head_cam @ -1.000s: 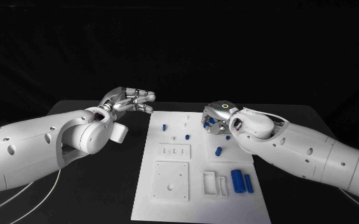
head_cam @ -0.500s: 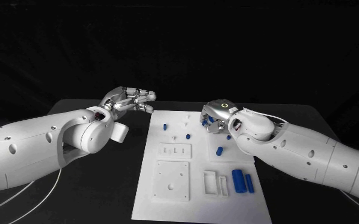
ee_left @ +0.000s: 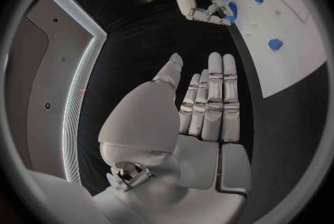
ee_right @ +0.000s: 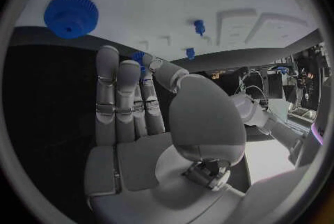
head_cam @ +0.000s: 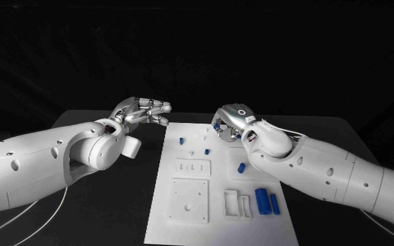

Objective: Assemble the parts on the task board

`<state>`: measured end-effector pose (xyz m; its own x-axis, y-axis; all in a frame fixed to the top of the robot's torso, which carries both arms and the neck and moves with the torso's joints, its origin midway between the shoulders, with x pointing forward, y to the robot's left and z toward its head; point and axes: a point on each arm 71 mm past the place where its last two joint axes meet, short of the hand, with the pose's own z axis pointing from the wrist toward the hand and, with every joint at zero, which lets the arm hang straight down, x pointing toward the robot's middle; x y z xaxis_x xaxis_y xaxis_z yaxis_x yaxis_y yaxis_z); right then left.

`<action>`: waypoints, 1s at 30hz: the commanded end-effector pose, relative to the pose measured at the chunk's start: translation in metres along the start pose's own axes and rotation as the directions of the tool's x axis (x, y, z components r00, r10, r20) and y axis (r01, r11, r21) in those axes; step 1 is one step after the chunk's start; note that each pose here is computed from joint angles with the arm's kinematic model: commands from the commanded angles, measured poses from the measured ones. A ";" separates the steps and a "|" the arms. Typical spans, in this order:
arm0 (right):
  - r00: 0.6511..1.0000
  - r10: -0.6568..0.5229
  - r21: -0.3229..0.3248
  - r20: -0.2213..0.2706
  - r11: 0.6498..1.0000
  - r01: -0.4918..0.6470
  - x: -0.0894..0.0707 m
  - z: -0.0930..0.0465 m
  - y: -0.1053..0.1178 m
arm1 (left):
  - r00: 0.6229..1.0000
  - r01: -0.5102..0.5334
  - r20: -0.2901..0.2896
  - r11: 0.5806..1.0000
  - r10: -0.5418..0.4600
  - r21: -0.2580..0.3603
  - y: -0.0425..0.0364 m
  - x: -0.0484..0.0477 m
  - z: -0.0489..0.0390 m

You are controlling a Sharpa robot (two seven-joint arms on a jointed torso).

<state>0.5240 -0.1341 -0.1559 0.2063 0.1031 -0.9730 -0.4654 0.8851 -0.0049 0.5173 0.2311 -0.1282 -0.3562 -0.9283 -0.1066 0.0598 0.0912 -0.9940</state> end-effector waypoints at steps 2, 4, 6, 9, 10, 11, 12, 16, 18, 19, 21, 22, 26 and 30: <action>0.996 -0.033 0.028 0.082 0.999 0.031 -0.005 0.003 0.004 | 1.000 0.002 -0.017 1.000 -0.002 0.009 -0.0022 0.0023 0.0011; 0.995 -0.035 0.027 0.091 0.999 0.033 -0.004 0.006 0.007 | 1.000 0.002 -0.019 1.000 -0.002 0.010 -0.0021 0.0023 0.0012; 0.995 -0.036 0.023 0.098 0.999 0.034 -0.004 0.008 0.011 | 1.000 0.002 -0.020 1.000 -0.001 0.010 -0.0021 0.0021 0.0013; 0.994 -0.035 0.019 0.103 0.999 0.034 -0.002 0.010 0.015 | 1.000 0.001 -0.021 1.000 -0.001 0.009 -0.0018 0.0018 0.0018; 0.994 -0.035 0.018 0.104 0.999 0.034 -0.002 0.011 0.016 | 1.000 0.001 -0.021 1.000 0.000 0.009 -0.0018 0.0018 0.0018; 0.994 -0.036 0.017 0.104 0.999 0.034 -0.001 0.011 0.017 | 1.000 0.001 -0.022 1.000 0.000 0.009 -0.0018 0.0019 0.0019; 0.994 -0.036 0.016 0.103 0.999 0.034 -0.001 0.012 0.018 | 1.000 0.001 -0.023 1.000 0.000 0.010 -0.0018 0.0021 0.0020; 0.994 -0.034 0.020 0.100 0.999 0.032 0.002 0.014 0.020 | 1.000 0.001 -0.024 1.000 -0.001 0.010 -0.0019 0.0029 0.0021; 0.995 -0.034 0.021 0.094 0.999 0.032 0.003 0.015 0.021 | 1.000 0.001 -0.025 1.000 -0.001 0.010 -0.0019 0.0033 0.0021; 0.995 -0.035 0.021 0.091 0.999 0.033 0.004 0.015 0.021 | 1.000 0.001 -0.026 1.000 -0.001 0.010 -0.0019 0.0033 0.0020; 0.996 -0.036 0.020 0.081 0.999 0.034 0.005 0.015 0.021 | 1.000 0.001 -0.025 1.000 -0.001 0.010 -0.0019 0.0032 0.0018; 0.996 -0.036 0.019 0.077 0.999 0.034 0.005 0.015 0.021 | 1.000 0.001 -0.025 1.000 -0.001 0.010 -0.0019 0.0031 0.0018; 0.998 -0.034 0.014 0.060 0.999 0.033 0.006 0.014 0.023 | 1.000 0.000 -0.024 1.000 0.000 0.010 -0.0019 0.0027 0.0016; 0.999 -0.030 0.006 0.042 1.000 0.030 0.008 0.014 0.024 | 1.000 0.000 -0.024 1.000 0.000 0.010 -0.0019 0.0030 0.0021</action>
<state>0.5269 -0.1076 -0.1587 0.2721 0.1168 -0.9552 -0.4464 0.8947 -0.0178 0.5184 0.2304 -0.1285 -0.3616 -0.9261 -0.1080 0.0597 0.0926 -0.9939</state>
